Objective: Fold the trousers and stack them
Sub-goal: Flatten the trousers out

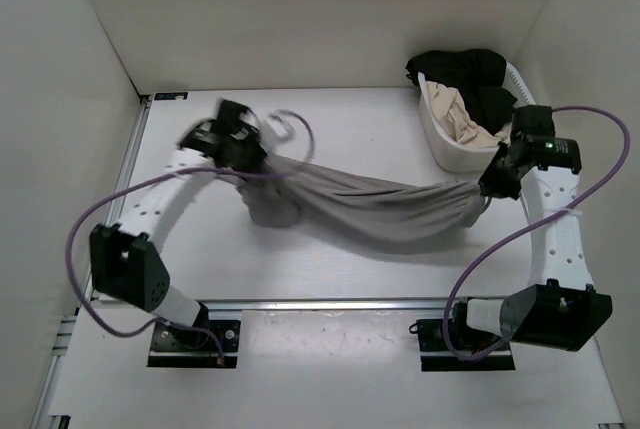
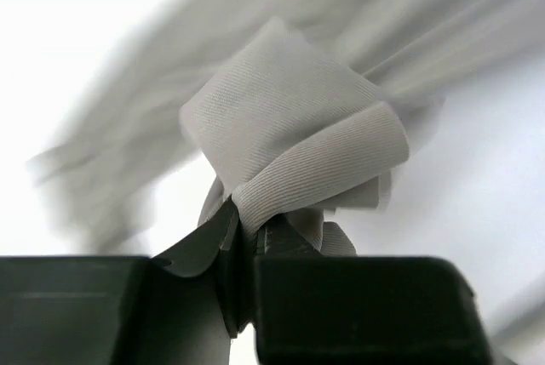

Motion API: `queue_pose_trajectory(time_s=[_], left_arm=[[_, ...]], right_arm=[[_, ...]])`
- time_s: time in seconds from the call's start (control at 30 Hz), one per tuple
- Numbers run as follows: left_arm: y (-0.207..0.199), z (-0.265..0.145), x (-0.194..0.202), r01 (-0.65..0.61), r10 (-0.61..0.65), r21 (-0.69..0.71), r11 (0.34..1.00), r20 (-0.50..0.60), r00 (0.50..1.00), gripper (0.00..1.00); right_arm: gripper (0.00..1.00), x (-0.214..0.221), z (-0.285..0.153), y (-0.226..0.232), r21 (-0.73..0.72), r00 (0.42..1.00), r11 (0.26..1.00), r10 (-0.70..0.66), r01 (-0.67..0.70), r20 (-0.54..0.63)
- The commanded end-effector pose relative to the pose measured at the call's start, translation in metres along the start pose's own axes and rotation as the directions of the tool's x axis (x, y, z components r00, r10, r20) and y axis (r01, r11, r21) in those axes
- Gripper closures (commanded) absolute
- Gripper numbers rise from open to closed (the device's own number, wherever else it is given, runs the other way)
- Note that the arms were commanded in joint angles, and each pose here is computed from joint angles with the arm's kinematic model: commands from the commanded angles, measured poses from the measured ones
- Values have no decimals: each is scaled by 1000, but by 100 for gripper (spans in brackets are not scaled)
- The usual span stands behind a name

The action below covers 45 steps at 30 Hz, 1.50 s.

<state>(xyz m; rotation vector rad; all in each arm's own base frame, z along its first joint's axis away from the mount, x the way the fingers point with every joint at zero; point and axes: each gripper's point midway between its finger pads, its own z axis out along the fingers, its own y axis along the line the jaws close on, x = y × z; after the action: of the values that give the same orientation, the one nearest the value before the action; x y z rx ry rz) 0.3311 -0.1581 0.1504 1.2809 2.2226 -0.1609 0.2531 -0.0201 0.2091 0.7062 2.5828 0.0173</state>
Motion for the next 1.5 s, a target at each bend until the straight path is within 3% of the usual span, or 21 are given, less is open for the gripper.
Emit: queue_pose_trajectory(time_s=[0.0,0.23,0.37,0.43,0.47,0.6,0.7,0.8,0.9,0.97,1.03,1.07,1.1,1.13,1.2,1.23,1.3,1.33,1.47], left_arm=[[98,-111,14,84,-65,-296,952,73,995,85],[147,-166,101,217,-257,-475,853,-20,966,85],[137,-162,123,262,-298,-420,869,-20,954,85],[123,-147,133,248,-280,-347,905,-45,959,73],[106,-134,150,271,-307,-286,919,-87,948,58],[93,-114,203,395,-436,-236,888,-157,886,53],[109,-128,240,480,-526,-269,835,-132,840,51],[127,-141,264,493,-560,-322,808,-161,813,57],[129,-141,282,539,-621,-345,768,-197,759,83],[142,-142,296,559,-670,-418,716,-189,718,86],[145,-138,305,573,-685,-410,710,-208,699,86],[141,-137,298,585,-678,-373,720,-198,708,82],[127,-126,274,591,-628,-229,774,-161,761,54],[119,-121,252,557,-575,-152,817,-122,809,36],[103,-121,215,428,-434,-103,898,-42,900,14],[94,-101,199,345,-349,-85,935,-29,937,1],[84,-91,180,231,-235,-113,966,-26,972,0],[66,-70,176,172,-177,-63,983,-70,982,0],[50,-28,160,41,-42,-11,999,-141,989,0]], right_arm=[[100,-30,-26,5,-46,997,998,-32,35,76],[100,-29,-34,9,-84,997,996,-37,42,66],[100,-23,-35,7,-84,997,996,-37,42,66],[100,-19,-29,12,-114,998,993,-38,44,51],[100,-15,-22,15,-132,999,990,-40,44,34],[100,-8,-14,25,-191,1000,981,-21,22,10],[100,-7,-15,27,-202,1000,979,-21,22,6],[100,-8,-16,31,-227,999,973,-43,42,3],[100,-3,-13,29,-219,999,975,-44,38,-19],[100,-1,-11,24,-196,999,980,-42,38,-17],[100,1,-8,21,-181,999,983,-42,37,-23],[100,4,-8,20,-181,999,983,-42,37,-25],[100,8,-5,19,-176,998,984,-42,35,-39],[100,11,-3,18,-172,998,984,-43,33,-49],[100,15,2,18,-176,997,984,-43,31,-65],[100,19,6,18,-181,996,983,-44,29,-78],[100,24,11,19,-187,995,982,-34,16,-96],[100,24,13,22,-196,995,981,-23,4,-97],[100,32,22,21,-198,992,980,-24,-1,-121]])
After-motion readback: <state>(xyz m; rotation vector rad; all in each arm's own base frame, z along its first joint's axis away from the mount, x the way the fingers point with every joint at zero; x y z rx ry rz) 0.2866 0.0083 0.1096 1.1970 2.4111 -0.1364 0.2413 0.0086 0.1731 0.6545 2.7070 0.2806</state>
